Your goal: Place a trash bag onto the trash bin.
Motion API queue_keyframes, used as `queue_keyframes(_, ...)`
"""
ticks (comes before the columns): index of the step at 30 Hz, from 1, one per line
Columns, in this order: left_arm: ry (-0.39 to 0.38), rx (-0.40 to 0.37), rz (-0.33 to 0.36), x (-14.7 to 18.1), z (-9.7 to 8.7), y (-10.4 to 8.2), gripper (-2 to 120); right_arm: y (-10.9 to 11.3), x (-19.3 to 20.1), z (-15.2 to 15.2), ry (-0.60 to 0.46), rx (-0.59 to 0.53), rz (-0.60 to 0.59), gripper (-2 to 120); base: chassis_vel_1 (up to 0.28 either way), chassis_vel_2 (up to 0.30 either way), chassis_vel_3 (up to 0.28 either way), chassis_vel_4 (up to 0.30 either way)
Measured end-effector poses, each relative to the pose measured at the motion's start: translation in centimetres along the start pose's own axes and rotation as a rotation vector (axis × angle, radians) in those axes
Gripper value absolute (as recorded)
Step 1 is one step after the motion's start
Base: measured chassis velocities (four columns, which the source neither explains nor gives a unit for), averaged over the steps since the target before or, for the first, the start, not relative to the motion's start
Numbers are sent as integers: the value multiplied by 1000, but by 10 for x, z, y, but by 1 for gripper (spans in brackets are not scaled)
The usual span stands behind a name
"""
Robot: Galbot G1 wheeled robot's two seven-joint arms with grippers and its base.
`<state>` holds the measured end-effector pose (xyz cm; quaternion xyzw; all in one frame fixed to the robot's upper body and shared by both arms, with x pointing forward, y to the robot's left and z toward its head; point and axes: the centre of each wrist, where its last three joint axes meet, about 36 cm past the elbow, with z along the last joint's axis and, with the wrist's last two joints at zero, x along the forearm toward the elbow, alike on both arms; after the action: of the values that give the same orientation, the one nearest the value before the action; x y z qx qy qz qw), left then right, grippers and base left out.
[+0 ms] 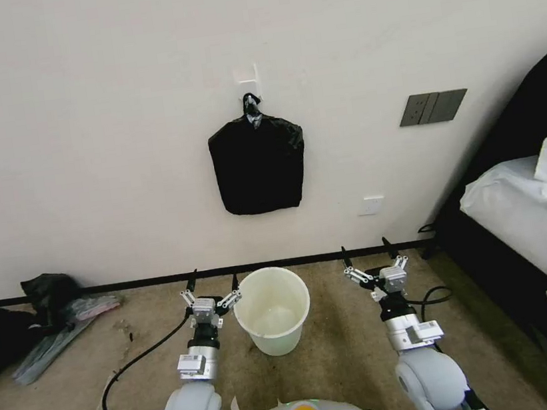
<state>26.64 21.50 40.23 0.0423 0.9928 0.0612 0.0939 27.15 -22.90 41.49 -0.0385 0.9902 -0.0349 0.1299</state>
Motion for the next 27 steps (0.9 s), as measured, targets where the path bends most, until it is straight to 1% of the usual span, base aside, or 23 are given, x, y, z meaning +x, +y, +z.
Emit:
queue_keyframes(3, -3, -5, -20, -1, 0, 4, 100, 2, 0, 0, 1, -11, -5, 100, 0, 0, 0, 0)
queue_keyframes(14, -7, -7, -39, -3, -1, 10, 100, 5, -1, 5, 21, -22, -11, 100, 0, 0, 0, 0)
queue_keyframes(15, -8, -7, -41, -3, -1, 11, 100, 5, -1, 5, 25, -26, -12, 100, 0, 0, 0, 0)
queue_keyframes(17, -14, -3, -42, -3, -3, 13, 100, 9, -4, 3, 50, -75, -21, 100, 0, 0, 0, 0)
queue_keyframes(18, -14, -3, -42, -3, -3, 13, 100, 9, -4, 3, 50, -75, -21, 100, 0, 0, 0, 0)
queue_keyframes(19, -17, -1, -40, -3, -3, 14, 100, 11, -7, 1, 59, -102, -27, 100, 0, 0, 0, 0)
queue_keyframes(20, -21, 1, -34, -2, -4, 14, 100, 15, -11, -4, 72, -154, -39, 100, 0, 0, 0, 0)
queue_keyframes(21, -28, 1, -23, -1, -4, 15, 100, 20, -20, -12, 94, -238, -61, 100, 0, 0, 0, 0)
queue_keyframes(22, -28, 1, -23, -1, -4, 15, 100, 20, -20, -12, 94, -238, -61, 100, 0, 0, 0, 0)
queue_keyframes(24, -38, -3, -9, 1, -4, 17, 100, 26, -37, -28, 107, -372, -108, 100, 0, 0, 0, 0)
queue_keyframes(25, -47, -10, -9, 2, -6, 20, 100, 30, -61, -45, 104, -503, -174, 100, 0, 0, 0, 0)
queue_keyframes(26, -47, -10, -9, 2, -6, 20, 100, 30, -61, -45, 104, -503, -174, 100, 0, 0, 0, 0)
queue_keyframes(27, -49, -11, -15, 3, -7, 21, 100, 32, -76, -55, 107, -585, -213, 100, 0, 0, 0, 0)
